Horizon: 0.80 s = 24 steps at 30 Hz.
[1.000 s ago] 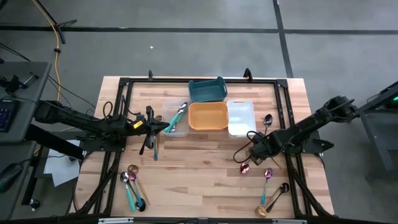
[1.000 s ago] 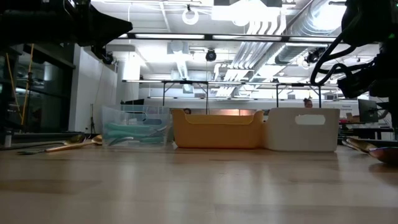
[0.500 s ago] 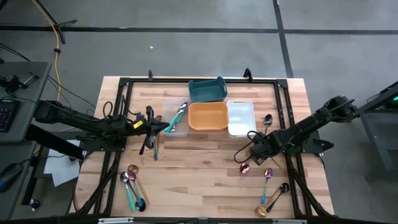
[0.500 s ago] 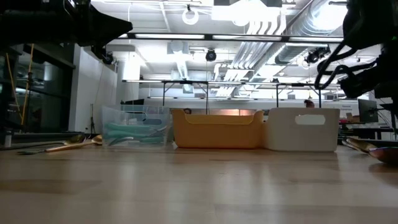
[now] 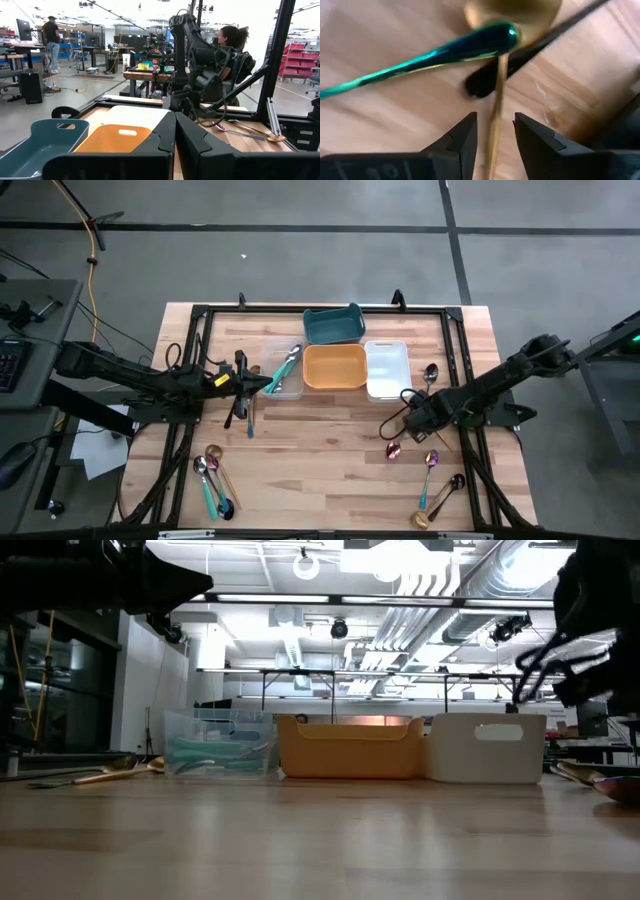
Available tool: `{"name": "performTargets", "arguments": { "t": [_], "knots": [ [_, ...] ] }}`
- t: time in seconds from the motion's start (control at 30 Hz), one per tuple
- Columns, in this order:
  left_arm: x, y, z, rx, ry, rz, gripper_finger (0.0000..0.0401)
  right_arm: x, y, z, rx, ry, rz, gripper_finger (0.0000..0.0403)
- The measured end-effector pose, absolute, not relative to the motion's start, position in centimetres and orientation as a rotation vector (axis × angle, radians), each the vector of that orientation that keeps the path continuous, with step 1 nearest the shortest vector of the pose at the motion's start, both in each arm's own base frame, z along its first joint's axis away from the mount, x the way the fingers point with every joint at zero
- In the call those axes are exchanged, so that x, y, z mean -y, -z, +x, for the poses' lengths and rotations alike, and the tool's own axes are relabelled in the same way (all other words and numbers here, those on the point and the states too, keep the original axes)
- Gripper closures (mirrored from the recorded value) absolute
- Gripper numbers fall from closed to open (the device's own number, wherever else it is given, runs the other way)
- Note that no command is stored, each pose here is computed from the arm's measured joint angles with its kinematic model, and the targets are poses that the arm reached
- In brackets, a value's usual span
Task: Sort silverware by color (type)
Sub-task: Put the gold color spoon in the green bin
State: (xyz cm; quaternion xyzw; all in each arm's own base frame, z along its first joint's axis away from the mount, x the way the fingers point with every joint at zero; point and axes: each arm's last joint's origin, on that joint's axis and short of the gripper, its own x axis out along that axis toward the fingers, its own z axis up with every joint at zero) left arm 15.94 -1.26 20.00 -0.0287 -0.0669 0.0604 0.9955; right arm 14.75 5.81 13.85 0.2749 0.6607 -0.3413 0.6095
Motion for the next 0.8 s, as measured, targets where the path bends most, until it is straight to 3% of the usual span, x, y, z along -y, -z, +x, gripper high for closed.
{"name": "performTargets", "arguments": {
  "t": [0.43, 0.53, 0.7, 0.8],
  "knots": [
    [1.26, -20.0, 15.94, 0.134, -0.12, -0.058, 0.0401, -5.38, -12.8, 14.38, -1.537, 0.773, 0.687, 0.0284],
    [1.26, -20.0, 15.94, 0.134, -0.121, -0.058, 0.0401, -5.41, -12.78, 14.43, -1.533, 0.772, 0.697, 0.0307],
    [1.26, -20.0, 15.94, 0.134, -0.12, -0.066, 0.0401, -5.45, -12.74, 14.52, -1.528, 0.766, 0.708, 0.038],
    [1.25, -20.0, 15.94, 0.134, -0.121, -0.066, 0.0401, -5.45, -12.74, 14.52, -1.528, 0.767, 0.708, 0.0388]
  ]
}}
